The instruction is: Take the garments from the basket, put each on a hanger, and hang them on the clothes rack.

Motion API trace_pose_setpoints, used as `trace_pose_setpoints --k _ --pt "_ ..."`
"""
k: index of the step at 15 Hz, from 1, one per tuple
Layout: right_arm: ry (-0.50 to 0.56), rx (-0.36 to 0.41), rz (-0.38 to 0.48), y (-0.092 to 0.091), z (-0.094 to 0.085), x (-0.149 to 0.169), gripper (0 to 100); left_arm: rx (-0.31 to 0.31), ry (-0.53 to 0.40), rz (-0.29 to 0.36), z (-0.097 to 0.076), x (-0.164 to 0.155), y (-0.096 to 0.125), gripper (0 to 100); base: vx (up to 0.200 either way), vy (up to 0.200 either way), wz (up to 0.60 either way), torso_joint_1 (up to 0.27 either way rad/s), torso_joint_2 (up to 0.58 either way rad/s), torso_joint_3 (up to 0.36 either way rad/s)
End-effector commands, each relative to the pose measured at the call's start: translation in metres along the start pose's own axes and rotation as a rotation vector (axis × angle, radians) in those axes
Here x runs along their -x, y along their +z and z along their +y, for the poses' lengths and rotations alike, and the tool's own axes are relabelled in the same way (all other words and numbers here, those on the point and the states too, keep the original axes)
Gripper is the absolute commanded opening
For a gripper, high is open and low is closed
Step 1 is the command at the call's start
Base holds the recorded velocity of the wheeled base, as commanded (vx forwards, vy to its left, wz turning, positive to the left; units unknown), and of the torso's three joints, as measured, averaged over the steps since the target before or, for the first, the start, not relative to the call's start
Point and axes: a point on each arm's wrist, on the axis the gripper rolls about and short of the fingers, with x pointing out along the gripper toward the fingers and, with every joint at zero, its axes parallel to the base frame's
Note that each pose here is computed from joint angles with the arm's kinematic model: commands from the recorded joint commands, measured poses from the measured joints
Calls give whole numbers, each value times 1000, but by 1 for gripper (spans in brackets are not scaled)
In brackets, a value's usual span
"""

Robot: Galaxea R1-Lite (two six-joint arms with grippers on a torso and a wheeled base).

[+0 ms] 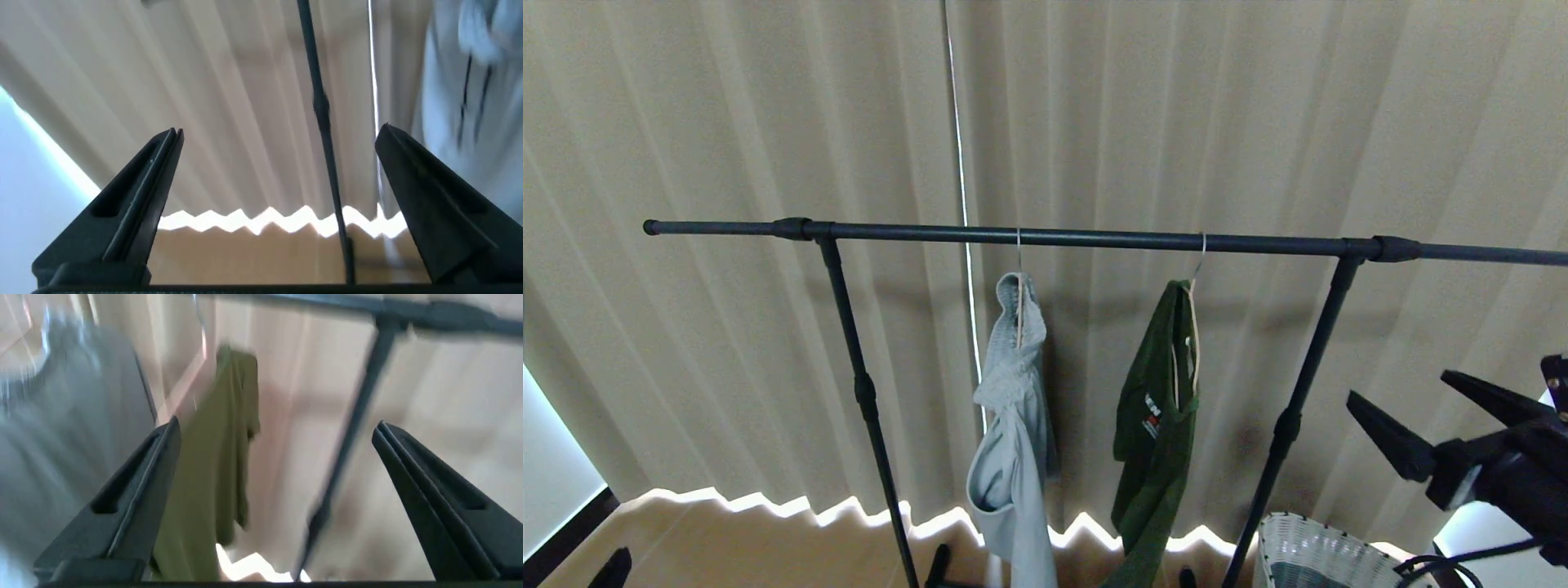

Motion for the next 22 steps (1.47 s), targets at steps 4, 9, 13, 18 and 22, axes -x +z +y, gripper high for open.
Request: trace_pose_setpoints --k 4,9,13,18,22 --pt "-35 8 169 -33 -11 82 100 203 40 -27 -10 37 -35 100 0 0 0 0 0 0" --pt "-85 12 208 -61 -13 127 100 285 -78 -50 -13 37 -35 100 0 0 0 0 0 0" --pt "-156 3 177 -70 -14 154 100 260 -113 -57 -14 37 -35 100 0 0 0 0 0 0" --pt "-231 -9 72 -74 -14 165 100 183 -342 -133 -14 40 -35 100 0 0 0 0 0 0" --pt "-252 -53 61 -75 -14 164 100 209 -242 -187 -13 45 -37 100 0 0 0 0 0 0"
